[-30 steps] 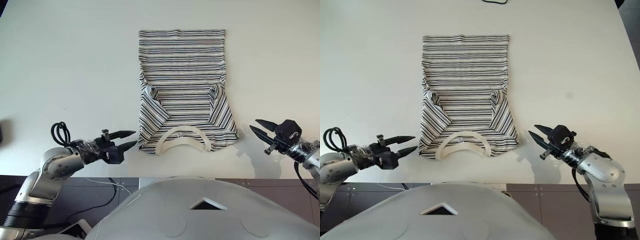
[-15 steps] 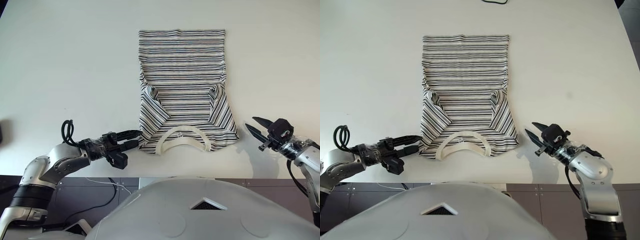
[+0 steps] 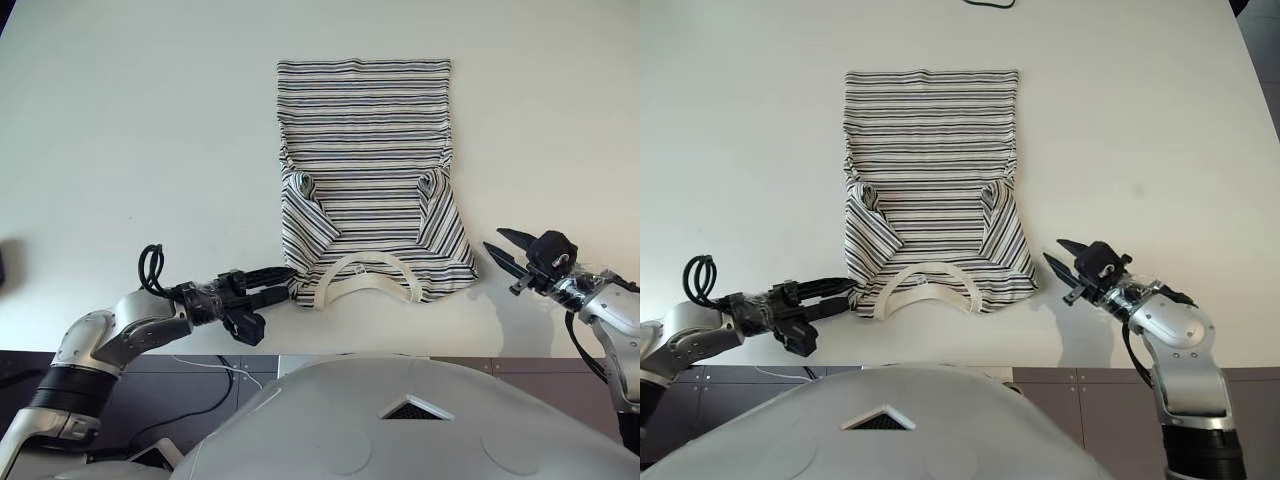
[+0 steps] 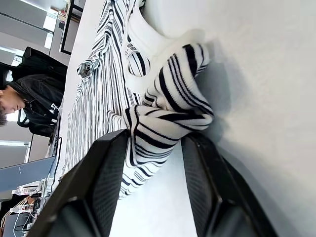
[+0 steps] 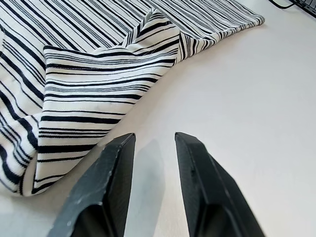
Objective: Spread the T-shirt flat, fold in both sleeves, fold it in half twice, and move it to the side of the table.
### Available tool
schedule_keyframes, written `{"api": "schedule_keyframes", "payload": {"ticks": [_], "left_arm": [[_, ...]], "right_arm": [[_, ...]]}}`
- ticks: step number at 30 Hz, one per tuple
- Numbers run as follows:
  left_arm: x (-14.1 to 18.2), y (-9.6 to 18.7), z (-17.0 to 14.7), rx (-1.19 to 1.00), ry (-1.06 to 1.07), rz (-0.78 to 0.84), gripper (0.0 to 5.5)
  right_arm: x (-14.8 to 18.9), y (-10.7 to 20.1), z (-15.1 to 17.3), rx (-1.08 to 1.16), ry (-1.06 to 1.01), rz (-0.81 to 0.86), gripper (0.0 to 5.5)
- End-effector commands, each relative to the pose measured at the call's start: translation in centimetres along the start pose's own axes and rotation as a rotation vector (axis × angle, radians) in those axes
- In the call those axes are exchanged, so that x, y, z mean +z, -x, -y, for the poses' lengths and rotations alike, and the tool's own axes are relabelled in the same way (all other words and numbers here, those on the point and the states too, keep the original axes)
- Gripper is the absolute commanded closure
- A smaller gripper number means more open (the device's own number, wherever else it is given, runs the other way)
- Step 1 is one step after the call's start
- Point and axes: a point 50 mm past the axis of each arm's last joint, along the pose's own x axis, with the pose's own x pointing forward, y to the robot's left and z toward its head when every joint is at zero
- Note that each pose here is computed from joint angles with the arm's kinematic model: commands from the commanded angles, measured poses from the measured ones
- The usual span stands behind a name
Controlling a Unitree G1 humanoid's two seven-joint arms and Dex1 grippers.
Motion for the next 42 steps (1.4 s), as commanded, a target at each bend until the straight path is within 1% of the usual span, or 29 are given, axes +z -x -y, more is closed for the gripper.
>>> {"api": "schedule_keyframes", "payload": {"ticks": [1,6,12,15,23,27,29,33,36,38,40,42], "left_arm": [[0.5,0.7,3.6,-0.196,0.097,-0.016,3.56],[0.2,0.6,3.2,-0.156,0.147,-0.025,3.56],[-0.4,0.3,3.2,-0.153,0.149,-0.046,3.56],[-0.1,-0.1,3.3,-0.156,0.152,-0.033,4.11],[-0.1,0.0,3.2,-0.180,0.145,-0.016,4.87],[-0.2,0.3,3.1,-0.182,0.143,-0.018,5.27],[-0.2,0.4,2.8,-0.180,0.146,-0.018,5.39],[0.1,1.0,2.3,-0.193,0.153,-0.010,5.39],[-0.1,1.3,2.2,-0.205,0.155,-0.017,5.39],[-0.2,1.3,2.1,-0.210,0.155,-0.019,5.39],[-0.3,1.3,2.0,-0.215,0.152,-0.020,5.40],[-0.4,1.4,1.9,-0.221,0.149,-0.023,5.40]], "right_arm": [[-0.2,0.0,-0.3,-0.007,-0.003,-0.002,4.04],[-0.3,-0.3,-0.5,-0.009,-0.008,0.002,4.04],[-0.4,-0.5,-0.6,-0.002,-0.003,0.004,4.04],[-0.3,-0.6,-0.6,0.003,0.002,0.006,3.99],[-0.3,-0.7,-0.9,0.006,0.006,0.005,3.99],[-0.3,-0.2,-0.4,0.009,0.037,-0.005,3.99],[-0.2,0.5,0.1,0.017,0.092,-0.022,3.99],[-1.1,2.2,0.9,0.085,0.315,-0.097,3.99],[-1.3,2.7,0.3,0.203,0.453,-0.093,3.99],[-0.9,2.8,-0.5,0.277,0.510,-0.052,3.99],[-0.6,2.7,-1.0,0.321,0.548,-0.021,3.75],[-0.6,2.3,-1.3,0.333,0.587,-0.006,3.31]]}}
